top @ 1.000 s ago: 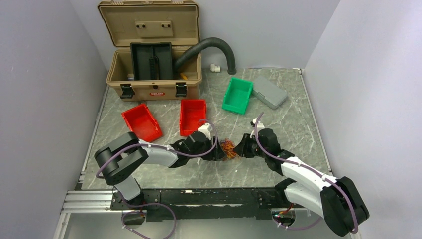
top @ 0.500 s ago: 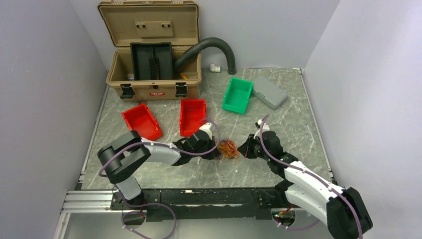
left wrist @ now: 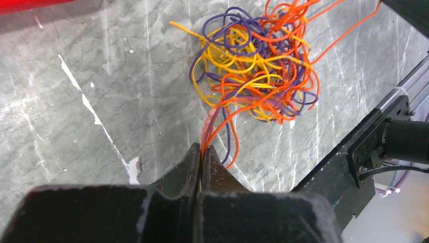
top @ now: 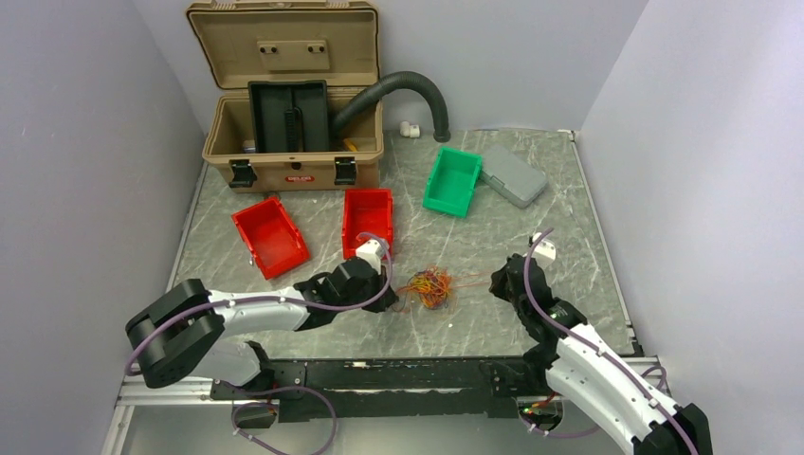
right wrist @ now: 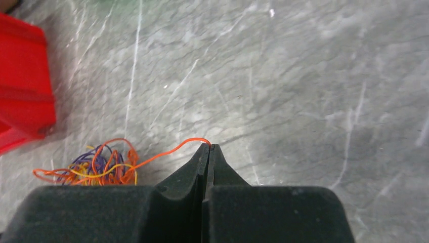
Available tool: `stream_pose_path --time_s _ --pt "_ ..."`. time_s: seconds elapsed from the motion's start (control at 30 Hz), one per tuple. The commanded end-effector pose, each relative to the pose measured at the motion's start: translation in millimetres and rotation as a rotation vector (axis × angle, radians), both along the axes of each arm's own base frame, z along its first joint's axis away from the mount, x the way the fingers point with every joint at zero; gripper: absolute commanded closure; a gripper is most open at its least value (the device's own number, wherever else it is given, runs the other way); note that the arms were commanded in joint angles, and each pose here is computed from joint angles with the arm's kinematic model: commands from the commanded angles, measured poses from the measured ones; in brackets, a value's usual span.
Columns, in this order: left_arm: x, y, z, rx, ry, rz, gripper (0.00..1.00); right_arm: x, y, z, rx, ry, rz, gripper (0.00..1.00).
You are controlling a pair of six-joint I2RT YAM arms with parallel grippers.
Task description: Untangle the cables
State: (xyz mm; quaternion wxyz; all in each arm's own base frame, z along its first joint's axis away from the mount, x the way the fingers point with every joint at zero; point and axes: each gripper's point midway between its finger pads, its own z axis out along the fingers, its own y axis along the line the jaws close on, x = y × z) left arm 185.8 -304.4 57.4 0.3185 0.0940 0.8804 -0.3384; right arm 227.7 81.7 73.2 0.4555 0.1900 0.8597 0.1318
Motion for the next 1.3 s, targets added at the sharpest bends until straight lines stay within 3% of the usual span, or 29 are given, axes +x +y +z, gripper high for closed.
stream_pose_path --time_s 0.0,0.13,0.23,0.33,0.37,0.4,0.53,0.63,0.93,1.13,1.27 --pt "1 9 3 0.055 -0.034 -0.022 1.00 11 -28 22 -0.075 -0.034 -0.163 1.00" --pt "0 14 1 0.061 -0.040 -0.016 1.00 13 -37 31 -0.113 -0.036 -0.207 1.00" --pt "-3 6 6 0.037 -0.064 -0.078 1.00 15 -20 35 -0.109 -0.046 -0.079 0.98" --pt "-7 -5 6 0.022 -0.050 -0.134 0.97 12 32 40 -0.033 -0.082 0.241 0.38" --pt "-9 -8 4 0.014 -0.043 -0.150 0.94 7 47 39 0.003 -0.083 0.328 0.27" --pt "-12 -12 3 0.002 -0.037 -0.169 0.88 2 60 39 0.041 -0.085 0.401 0.26" --pt "-19 -23 15 -0.094 -0.069 -0.235 0.48 -22 92 25 0.164 -0.038 0.581 0.30" --pt "-18 -17 23 -0.083 -0.107 -0.232 0.35 -38 106 18 0.228 -0.027 0.674 0.35" --pt "4 -3 50 0.101 -0.262 -0.263 0.27 -55 122 -3 0.290 0.013 0.733 0.37" --pt "10 -26 60 0.164 -0.338 -0.443 0.22 -52 124 -13 0.318 0.023 0.696 0.37" --pt "18 -44 55 0.180 -0.332 -0.489 0.21 -45 121 -6 0.307 0.006 0.656 0.30"
